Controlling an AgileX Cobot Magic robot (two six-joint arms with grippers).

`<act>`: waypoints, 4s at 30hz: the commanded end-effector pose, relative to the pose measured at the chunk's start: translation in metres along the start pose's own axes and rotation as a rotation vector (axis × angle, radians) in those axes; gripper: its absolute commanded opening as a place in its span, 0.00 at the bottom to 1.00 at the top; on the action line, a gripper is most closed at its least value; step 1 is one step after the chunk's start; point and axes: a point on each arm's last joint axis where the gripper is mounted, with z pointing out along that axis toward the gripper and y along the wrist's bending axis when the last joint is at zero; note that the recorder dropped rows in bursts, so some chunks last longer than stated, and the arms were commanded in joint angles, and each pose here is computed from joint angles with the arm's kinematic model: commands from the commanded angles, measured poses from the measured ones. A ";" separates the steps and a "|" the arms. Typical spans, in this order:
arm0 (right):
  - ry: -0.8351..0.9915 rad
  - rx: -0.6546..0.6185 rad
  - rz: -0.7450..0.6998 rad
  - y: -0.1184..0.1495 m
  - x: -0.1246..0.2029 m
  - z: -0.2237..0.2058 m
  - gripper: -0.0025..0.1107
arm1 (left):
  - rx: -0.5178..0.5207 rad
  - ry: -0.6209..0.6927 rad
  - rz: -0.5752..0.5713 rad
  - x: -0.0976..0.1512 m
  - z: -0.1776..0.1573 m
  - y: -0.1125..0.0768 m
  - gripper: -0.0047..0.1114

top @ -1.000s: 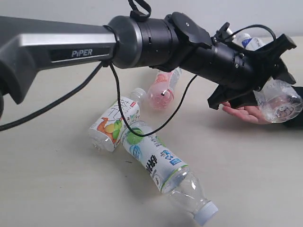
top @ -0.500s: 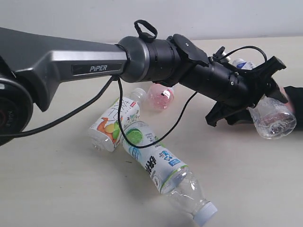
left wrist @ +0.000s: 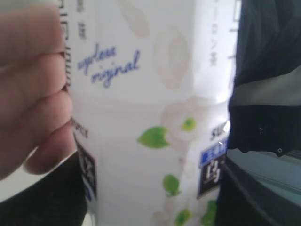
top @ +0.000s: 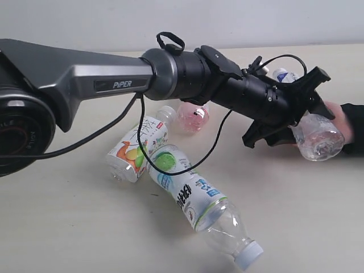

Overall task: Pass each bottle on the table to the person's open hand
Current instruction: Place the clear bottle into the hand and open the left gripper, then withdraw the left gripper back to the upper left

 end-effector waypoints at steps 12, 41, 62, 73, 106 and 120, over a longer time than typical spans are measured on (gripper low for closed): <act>-0.008 0.000 0.000 0.000 0.001 0.000 0.02 | 0.007 0.045 0.022 0.003 0.003 0.003 0.48; -0.008 0.000 0.000 0.000 0.001 0.000 0.02 | 0.068 0.115 0.138 0.004 -0.005 -0.003 0.75; -0.013 0.001 0.000 0.000 0.000 0.000 0.02 | 0.165 0.312 0.313 0.004 -0.042 -0.017 0.75; -0.013 0.001 0.000 0.000 0.000 0.000 0.02 | 0.082 0.363 0.554 0.000 -0.102 -0.043 0.14; -0.013 0.001 0.000 0.000 0.000 0.000 0.02 | -0.401 -0.354 1.157 0.035 -0.308 -0.017 0.04; -0.008 0.000 0.000 0.000 0.001 0.000 0.02 | -0.444 -0.509 1.180 0.050 -0.329 -0.017 0.04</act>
